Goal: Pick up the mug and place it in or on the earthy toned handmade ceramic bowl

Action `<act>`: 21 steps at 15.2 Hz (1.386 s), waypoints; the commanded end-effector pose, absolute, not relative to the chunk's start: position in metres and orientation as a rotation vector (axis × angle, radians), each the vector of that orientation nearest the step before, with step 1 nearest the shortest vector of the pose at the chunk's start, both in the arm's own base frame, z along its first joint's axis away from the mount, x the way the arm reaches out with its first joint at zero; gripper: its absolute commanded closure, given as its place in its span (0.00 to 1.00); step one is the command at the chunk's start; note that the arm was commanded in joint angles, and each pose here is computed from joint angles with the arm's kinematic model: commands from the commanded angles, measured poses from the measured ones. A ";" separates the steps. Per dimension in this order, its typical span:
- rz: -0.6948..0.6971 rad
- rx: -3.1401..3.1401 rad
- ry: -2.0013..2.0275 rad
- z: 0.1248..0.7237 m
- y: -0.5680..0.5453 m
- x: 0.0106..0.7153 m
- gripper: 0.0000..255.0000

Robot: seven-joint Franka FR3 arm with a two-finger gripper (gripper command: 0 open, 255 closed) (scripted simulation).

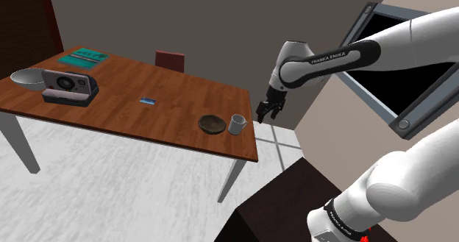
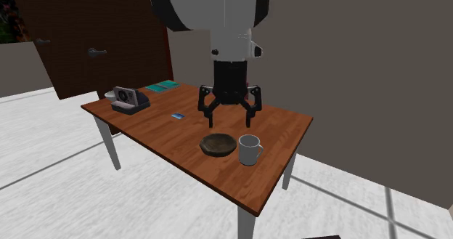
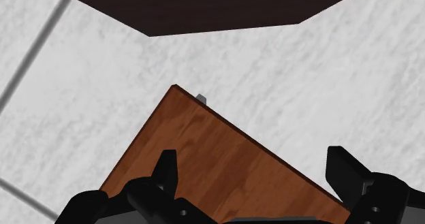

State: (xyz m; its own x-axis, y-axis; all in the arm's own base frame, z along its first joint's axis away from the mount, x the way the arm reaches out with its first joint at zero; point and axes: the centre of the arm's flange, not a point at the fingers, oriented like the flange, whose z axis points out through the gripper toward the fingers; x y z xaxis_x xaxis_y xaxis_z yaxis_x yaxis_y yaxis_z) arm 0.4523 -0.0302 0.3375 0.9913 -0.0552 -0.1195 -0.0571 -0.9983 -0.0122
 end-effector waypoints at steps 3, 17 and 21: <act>0.152 -3.136 0.068 0.301 -0.040 0.486 0.00; 0.039 -3.191 -0.001 0.177 -0.074 0.604 0.00; 0.007 -3.205 -0.021 0.143 -0.083 0.639 0.00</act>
State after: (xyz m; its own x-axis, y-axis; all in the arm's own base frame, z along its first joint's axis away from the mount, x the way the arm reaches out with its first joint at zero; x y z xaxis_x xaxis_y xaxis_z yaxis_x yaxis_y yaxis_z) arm 0.6308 -0.0820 0.1545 0.9999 0.0093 -0.0105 0.0099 -0.9982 0.0594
